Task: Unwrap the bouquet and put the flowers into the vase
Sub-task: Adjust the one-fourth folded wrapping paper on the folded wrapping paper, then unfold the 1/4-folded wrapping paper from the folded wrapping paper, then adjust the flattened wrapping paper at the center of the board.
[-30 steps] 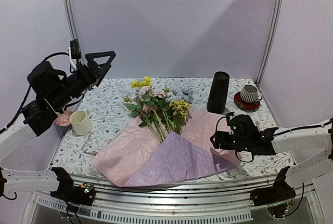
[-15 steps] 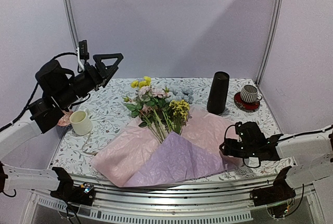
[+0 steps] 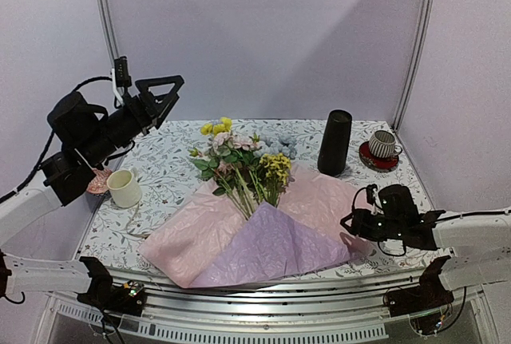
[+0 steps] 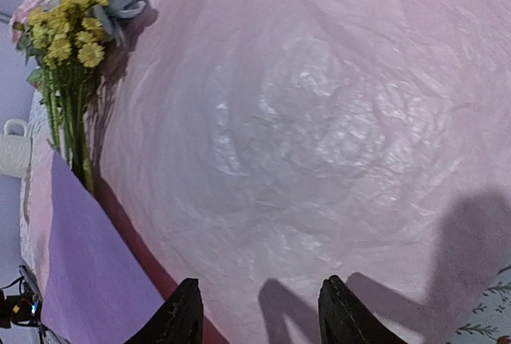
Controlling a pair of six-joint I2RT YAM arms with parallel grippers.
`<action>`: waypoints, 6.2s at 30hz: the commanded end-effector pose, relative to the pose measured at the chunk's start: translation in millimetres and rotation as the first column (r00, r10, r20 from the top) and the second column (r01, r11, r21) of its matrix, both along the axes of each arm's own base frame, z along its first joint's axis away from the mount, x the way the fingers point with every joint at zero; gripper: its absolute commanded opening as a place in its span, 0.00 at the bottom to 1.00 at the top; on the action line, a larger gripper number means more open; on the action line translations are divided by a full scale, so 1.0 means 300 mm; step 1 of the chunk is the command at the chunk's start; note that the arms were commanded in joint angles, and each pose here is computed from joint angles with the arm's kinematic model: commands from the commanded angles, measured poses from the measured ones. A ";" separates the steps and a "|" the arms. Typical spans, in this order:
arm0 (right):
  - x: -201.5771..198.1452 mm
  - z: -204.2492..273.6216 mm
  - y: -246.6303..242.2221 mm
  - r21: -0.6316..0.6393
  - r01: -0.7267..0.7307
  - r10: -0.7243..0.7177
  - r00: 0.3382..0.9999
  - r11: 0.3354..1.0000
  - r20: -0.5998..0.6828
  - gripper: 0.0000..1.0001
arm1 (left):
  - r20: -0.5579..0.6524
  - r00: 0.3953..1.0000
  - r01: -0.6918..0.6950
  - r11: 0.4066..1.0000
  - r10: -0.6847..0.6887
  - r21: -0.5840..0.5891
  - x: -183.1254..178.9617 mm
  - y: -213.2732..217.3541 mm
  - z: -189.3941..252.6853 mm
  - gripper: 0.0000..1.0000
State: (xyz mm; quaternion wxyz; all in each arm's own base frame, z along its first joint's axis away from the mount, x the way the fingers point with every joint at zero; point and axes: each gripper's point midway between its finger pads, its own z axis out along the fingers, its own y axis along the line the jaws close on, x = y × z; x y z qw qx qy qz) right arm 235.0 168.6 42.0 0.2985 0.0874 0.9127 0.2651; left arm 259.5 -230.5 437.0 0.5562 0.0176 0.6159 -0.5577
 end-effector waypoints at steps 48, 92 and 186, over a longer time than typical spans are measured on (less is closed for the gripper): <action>-0.168 0.171 0.539 0.265 -0.866 0.847 0.483 0.425 0.222 0.70 | -0.192 0.960 -0.102 0.891 0.205 0.443 0.077 0.097 -0.548 0.94; -0.455 0.334 0.403 0.186 -0.798 0.763 0.602 0.573 0.235 0.74 | -0.515 0.686 0.718 0.594 -0.513 0.365 -0.371 -0.312 -1.124 0.95; -0.275 -0.060 0.224 0.039 -0.484 0.486 0.870 0.874 -0.084 0.23 | -0.519 0.818 0.406 0.391 0.246 0.826 -0.250 -0.017 -1.355 0.28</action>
